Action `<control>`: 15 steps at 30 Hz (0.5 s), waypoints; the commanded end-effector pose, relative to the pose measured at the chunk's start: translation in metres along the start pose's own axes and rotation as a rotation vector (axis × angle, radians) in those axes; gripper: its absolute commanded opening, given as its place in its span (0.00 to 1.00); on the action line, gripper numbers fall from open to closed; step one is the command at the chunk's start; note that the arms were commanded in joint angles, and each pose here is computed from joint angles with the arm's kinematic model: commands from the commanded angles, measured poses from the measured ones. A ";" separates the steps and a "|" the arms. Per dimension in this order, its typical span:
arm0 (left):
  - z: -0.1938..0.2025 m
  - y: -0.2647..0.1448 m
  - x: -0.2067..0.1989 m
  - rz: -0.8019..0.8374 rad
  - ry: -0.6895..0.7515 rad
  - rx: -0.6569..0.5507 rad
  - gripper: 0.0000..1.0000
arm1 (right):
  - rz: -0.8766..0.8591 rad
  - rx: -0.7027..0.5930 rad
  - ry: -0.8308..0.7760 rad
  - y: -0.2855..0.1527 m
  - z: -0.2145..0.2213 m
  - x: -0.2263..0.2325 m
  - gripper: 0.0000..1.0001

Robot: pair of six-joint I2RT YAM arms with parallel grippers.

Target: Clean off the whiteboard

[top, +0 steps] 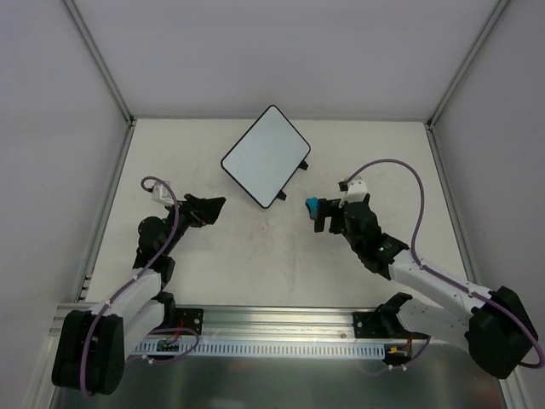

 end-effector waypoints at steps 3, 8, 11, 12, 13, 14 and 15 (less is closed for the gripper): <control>0.007 -0.023 0.001 -0.007 0.073 -0.058 0.99 | -0.009 -0.236 0.039 -0.012 -0.030 -0.001 0.99; 0.007 -0.036 0.000 0.004 0.102 -0.109 0.99 | -0.047 -0.317 0.044 -0.026 -0.023 -0.001 0.99; 0.003 -0.039 -0.008 0.032 0.137 -0.127 0.99 | -0.039 -0.345 0.061 -0.029 -0.021 -0.005 0.99; 0.000 -0.040 -0.007 0.021 0.152 -0.149 0.99 | -0.036 -0.351 0.066 -0.030 -0.022 -0.005 0.99; 0.001 -0.041 -0.005 -0.001 0.150 -0.151 0.99 | -0.035 -0.354 0.067 -0.030 -0.022 -0.006 0.99; 0.004 -0.042 0.000 -0.032 0.149 -0.136 0.99 | -0.034 -0.354 0.071 -0.030 -0.021 -0.006 0.99; 0.000 -0.044 0.000 -0.045 0.160 -0.166 0.99 | -0.035 -0.356 0.069 -0.030 -0.021 -0.006 0.99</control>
Point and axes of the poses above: each gripper's point midway between its finger pads, its own y axis out along the fingers, its own x axis along the line the jaws close on, z = x × y, the point moved 3 cm from there along -y, back along the fingers, and after that the axes turned 5 degrees about -y, right-handed, at the moved point
